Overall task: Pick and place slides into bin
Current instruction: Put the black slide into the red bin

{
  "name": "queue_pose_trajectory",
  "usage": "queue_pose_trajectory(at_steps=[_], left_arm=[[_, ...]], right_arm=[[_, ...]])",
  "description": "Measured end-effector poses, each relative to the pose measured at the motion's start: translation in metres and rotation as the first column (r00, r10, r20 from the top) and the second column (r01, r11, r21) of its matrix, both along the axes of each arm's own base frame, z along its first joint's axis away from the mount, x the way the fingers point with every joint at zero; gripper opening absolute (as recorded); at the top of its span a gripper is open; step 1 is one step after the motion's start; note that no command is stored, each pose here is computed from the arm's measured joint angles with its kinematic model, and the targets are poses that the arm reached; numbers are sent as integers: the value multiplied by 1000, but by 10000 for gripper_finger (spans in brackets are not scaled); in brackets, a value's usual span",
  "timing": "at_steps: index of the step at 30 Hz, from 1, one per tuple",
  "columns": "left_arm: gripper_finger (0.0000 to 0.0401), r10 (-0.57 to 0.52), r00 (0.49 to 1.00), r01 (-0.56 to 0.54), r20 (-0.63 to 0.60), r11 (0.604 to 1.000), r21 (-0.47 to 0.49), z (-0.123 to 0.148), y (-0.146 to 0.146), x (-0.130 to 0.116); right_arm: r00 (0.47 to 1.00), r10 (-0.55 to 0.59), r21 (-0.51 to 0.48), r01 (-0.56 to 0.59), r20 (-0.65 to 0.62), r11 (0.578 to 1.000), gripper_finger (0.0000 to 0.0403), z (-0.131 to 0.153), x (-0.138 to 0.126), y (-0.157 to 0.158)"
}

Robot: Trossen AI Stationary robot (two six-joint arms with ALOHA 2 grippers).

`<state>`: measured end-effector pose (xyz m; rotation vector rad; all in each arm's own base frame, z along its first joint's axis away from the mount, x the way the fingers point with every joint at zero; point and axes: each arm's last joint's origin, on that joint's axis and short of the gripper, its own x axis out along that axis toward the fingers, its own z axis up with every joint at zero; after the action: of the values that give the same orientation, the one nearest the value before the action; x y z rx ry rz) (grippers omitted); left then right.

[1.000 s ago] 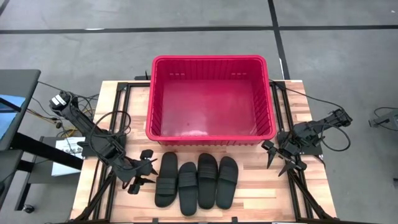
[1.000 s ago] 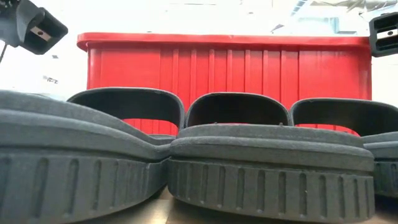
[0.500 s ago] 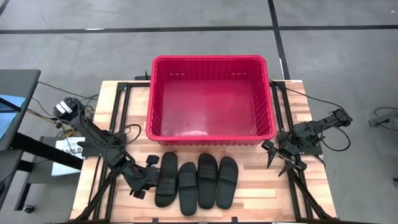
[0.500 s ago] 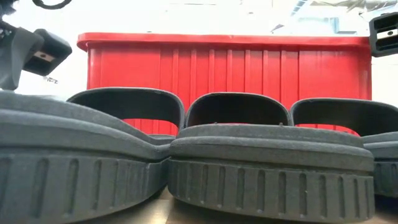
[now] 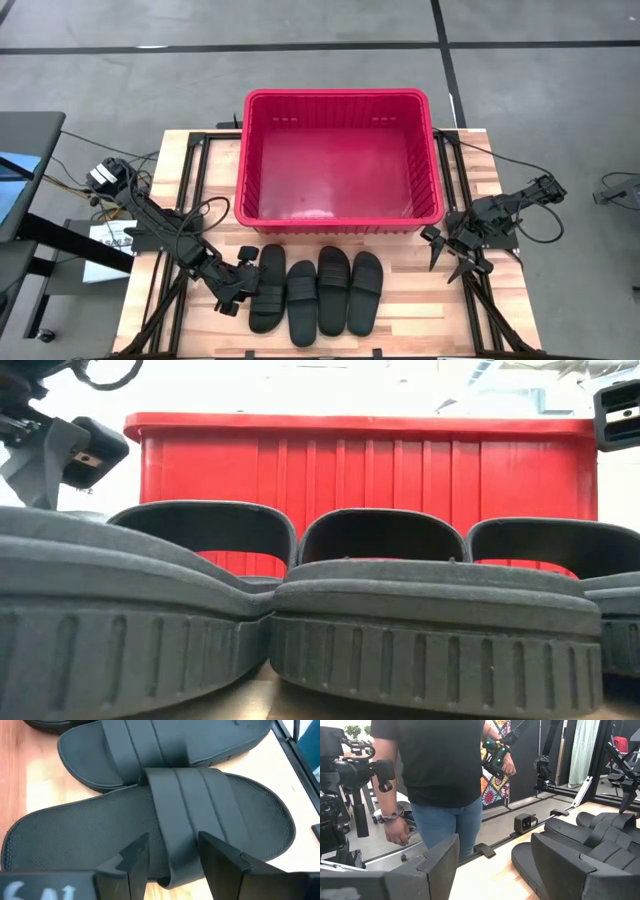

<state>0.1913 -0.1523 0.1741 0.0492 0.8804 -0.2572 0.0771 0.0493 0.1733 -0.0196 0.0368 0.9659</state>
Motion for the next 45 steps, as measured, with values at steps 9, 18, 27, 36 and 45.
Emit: queue_pose_trajectory(at_steps=[9,18,27,36,45], left_arm=[[155,-33,999,31,-41,998,-54,0,0,0],[155,-51,997,46,-65,995,-84,0,-1,0],[155,-21,997,13,-78,994,-108,0,-1,0],[155,-20,998,14,-64,996,-90,0,-1,0],[155,-16,998,11,-65,997,-80,-5,-2,3]], right_arm=[[1000,0,0,0,0,1000,240,0,0,0],[1000,0,0,0,0,1000,240,0,0,0],[1000,0,0,0,0,1000,240,0,0,0],[1000,0,0,0,0,1000,240,0,0,0],[1000,0,0,0,1,1000,240,0,0,0]])
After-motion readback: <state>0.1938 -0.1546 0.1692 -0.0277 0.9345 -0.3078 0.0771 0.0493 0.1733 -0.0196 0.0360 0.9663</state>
